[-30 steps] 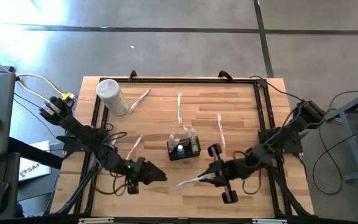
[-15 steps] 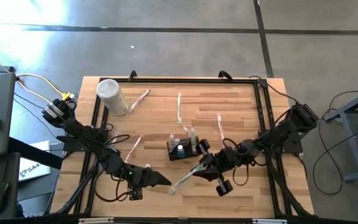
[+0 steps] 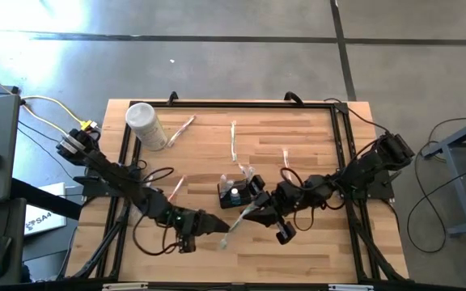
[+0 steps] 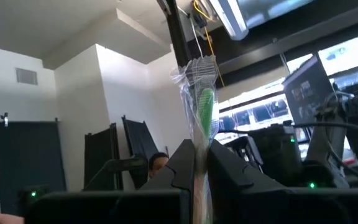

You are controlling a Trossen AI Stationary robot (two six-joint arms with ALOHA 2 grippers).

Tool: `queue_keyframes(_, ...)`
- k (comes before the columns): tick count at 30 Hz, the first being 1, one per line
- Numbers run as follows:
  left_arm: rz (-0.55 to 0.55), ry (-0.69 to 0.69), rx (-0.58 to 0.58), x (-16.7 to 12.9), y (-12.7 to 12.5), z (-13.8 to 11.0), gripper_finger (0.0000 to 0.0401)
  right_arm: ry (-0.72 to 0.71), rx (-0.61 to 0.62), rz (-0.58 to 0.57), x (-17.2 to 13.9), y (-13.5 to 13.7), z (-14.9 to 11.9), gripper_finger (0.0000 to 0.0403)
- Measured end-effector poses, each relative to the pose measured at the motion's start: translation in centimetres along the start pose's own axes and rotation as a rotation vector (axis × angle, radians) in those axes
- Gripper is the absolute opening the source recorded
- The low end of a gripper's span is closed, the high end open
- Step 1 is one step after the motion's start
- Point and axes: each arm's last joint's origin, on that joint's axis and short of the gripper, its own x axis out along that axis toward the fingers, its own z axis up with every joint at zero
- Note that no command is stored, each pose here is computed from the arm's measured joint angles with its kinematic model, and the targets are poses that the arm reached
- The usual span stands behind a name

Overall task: Pick & Place toothbrushing station
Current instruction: Put the right green toothbrush into the black wire organizer

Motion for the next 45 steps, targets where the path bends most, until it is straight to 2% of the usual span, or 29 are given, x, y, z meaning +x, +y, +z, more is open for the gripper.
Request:
queue_keyframes(8, -0.014, -0.086, 0.056, 1.3, -1.3, 0.5, 0.0287, 0.015, -0.003, -0.005, 0.0, -0.1, -0.1, 0.0016)
queue_keyframes(14, -0.018, -0.061, 0.069, 2.2, -1.4, 0.8, 0.0285, 0.034, -0.003, -0.009, 0.0, -0.2, -0.3, 0.0017)
queue_keyframes(17, -0.026, -0.027, 0.060, 2.5, -1.5, 0.8, 0.0267, 0.038, -0.002, -0.009, 0.0, -0.2, -0.4, 0.0017)
queue_keyframes(21, -0.026, -0.018, 0.058, 2.5, -1.5, 0.8, 0.0207, 0.044, -0.002, -0.005, 0.0, 0.1, -0.5, 0.0017)
queue_keyframes(30, -0.016, -0.029, 0.079, 2.3, -1.3, 1.2, 0.0023, 0.066, 0.006, -0.021, 0.0, 0.0, -0.7, 0.0023)
queue_keyframes(33, -0.020, -0.020, 0.066, 2.1, -1.1, 1.9, 0.0014, 0.088, 0.004, -0.040, -0.1, 0.0, -1.0, 0.0047)
queue_keyframes(36, -0.046, 0.004, 0.037, 1.8, -1.3, 2.4, 0.0013, 0.102, -0.011, -0.042, -0.1, 0.2, -1.2, 0.0086)
queue_keyframes(42, -0.057, 0.074, -0.017, 1.3, -1.0, 3.3, 0.0008, 0.114, -0.060, -0.039, -0.1, 0.6, -1.1, 0.0190)
queue_keyframes(45, -0.066, 0.105, -0.019, 1.2, -1.0, 3.5, 0.0007, 0.135, -0.109, -0.094, -0.2, 1.0, -0.6, 0.0244)
